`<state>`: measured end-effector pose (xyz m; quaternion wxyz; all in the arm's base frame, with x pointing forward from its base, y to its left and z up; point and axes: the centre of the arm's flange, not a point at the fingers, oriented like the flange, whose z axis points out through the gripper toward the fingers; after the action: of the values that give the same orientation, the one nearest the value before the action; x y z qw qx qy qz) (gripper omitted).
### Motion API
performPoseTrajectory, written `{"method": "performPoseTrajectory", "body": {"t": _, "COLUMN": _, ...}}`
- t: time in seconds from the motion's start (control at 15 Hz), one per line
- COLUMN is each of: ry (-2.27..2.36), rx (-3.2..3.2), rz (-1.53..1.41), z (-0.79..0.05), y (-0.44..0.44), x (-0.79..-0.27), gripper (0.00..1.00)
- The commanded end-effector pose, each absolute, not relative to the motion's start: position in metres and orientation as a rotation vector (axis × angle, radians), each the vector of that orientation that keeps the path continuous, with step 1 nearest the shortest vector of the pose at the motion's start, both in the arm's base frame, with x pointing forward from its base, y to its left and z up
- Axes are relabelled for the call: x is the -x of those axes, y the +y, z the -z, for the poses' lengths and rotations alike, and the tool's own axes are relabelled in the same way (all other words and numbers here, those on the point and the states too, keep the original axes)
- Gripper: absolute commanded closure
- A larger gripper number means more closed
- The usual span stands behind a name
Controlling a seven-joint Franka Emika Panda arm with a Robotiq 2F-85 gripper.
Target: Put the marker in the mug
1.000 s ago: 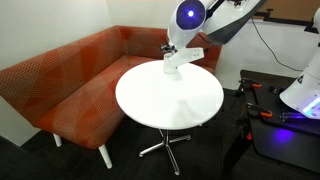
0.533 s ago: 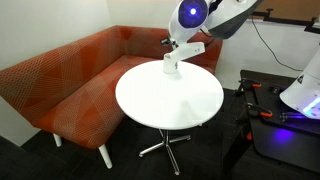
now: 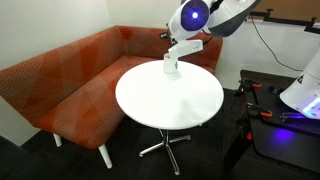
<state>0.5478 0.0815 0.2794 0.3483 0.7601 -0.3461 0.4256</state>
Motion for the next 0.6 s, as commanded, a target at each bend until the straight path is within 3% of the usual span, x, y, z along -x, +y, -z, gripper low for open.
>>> {"method": "performPoseTrajectory", "body": {"t": 0.0, "ry": -0.920, "rx": -1.871, "rz": -1.256, "z": -0.302, "y": 0.064, "x": -0.530, "gripper": 0.95}}
{"method": "performPoseTrajectory", "body": {"t": 0.53, "ry": -0.938, "rx": -1.755, "rz": -1.447, "z": -0.316, "y": 0.012, "x": -0.530, "gripper": 0.95}}
